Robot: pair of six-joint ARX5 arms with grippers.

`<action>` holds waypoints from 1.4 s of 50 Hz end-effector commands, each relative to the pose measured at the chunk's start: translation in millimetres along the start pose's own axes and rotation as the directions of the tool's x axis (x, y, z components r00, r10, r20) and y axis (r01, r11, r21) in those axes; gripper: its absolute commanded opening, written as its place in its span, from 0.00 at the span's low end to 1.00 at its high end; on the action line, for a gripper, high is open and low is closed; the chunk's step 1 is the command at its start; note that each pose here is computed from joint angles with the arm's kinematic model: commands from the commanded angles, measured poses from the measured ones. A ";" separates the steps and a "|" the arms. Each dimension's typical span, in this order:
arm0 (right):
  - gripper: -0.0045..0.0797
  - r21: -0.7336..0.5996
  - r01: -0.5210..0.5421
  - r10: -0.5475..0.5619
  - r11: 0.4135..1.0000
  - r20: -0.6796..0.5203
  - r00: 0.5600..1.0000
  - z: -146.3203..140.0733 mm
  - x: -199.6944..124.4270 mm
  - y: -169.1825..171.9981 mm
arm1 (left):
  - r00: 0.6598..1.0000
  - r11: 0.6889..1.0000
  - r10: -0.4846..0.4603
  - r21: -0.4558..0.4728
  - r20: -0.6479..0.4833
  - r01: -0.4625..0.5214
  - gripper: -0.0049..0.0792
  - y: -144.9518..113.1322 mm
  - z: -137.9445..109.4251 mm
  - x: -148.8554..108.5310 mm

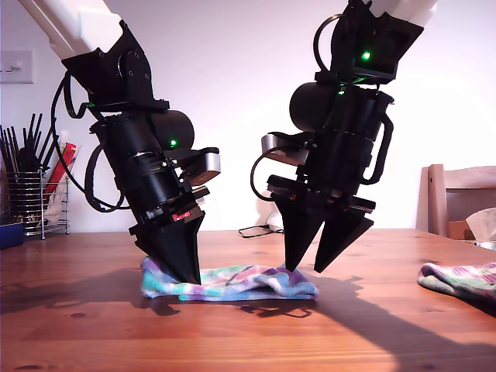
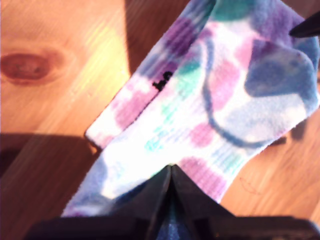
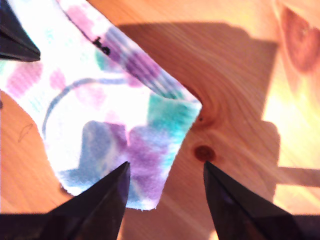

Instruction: Fold the socks in front of you. After folding them, place them to the right side.

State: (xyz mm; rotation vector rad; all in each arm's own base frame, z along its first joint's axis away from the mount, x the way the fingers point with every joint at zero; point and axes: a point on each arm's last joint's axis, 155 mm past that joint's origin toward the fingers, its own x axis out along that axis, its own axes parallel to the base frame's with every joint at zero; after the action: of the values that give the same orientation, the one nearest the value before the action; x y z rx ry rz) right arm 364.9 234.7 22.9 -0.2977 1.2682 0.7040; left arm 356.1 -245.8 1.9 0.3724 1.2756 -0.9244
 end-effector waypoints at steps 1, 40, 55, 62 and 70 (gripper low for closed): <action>0.56 0.016 -0.010 0.011 1.000 -0.037 0.999 -7.4 13.4 -1.8 | 0.984 0.998 -0.041 -0.053 -0.174 0.032 0.04 -1.9 -54.7 40.0; 0.40 0.140 -0.218 0.228 0.966 -0.056 0.972 -13.6 36.5 32.8 | 0.984 0.998 -0.063 0.013 -0.168 0.066 0.04 -29.0 -44.4 48.8; 0.04 0.123 -0.208 0.216 0.970 -0.061 0.974 -14.9 37.2 31.0 | 0.982 0.998 -0.066 0.009 -0.177 0.069 0.04 -29.7 -46.7 48.4; 0.04 0.126 -0.163 0.176 0.979 -0.102 0.979 -25.4 36.3 20.8 | 0.980 0.998 -0.065 0.006 -0.186 0.068 0.04 -29.8 -48.8 48.0; 0.04 0.130 -0.165 0.183 0.978 -0.140 0.973 -36.3 30.1 17.5 | 0.982 0.998 -0.062 0.009 -0.178 0.065 0.04 -28.6 -46.9 48.3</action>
State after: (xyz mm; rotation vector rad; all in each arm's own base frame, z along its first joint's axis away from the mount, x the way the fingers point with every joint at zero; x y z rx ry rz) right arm 341.3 247.6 3.9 -0.1333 1.4189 0.7811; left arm 344.6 -262.1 2.5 0.4077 1.2688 -0.9622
